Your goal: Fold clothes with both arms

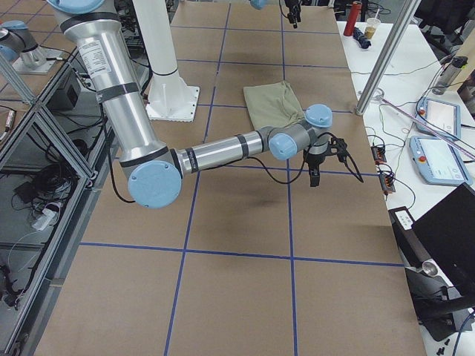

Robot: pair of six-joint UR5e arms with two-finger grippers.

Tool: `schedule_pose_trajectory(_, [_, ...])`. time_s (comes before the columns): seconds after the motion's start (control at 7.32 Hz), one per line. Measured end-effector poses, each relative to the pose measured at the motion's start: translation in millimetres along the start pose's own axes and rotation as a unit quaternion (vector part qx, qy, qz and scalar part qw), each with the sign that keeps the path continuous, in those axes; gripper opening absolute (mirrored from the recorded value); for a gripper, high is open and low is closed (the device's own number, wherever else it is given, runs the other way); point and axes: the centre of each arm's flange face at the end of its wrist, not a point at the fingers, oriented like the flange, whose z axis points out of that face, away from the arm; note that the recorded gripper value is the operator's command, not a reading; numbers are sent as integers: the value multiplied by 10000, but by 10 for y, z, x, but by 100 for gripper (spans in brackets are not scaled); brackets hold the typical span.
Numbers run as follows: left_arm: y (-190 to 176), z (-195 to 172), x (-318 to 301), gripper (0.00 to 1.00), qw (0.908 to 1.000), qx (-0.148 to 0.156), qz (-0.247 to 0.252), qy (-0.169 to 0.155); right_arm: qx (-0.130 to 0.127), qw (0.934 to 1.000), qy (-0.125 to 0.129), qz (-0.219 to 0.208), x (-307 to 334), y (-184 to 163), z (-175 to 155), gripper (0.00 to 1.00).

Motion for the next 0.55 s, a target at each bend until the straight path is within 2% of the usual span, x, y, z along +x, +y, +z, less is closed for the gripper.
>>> schedule_pose_trajectory(0.27, [157,-177,-486,100,9987,-392,-36,314,-383,9992,-119,-12,671,366,90,100])
schedule_pose_trajectory(0.55, [481,-77,-691,100,9947,-761,-121,677,-504,9983,-229,173,1026,638,160,100])
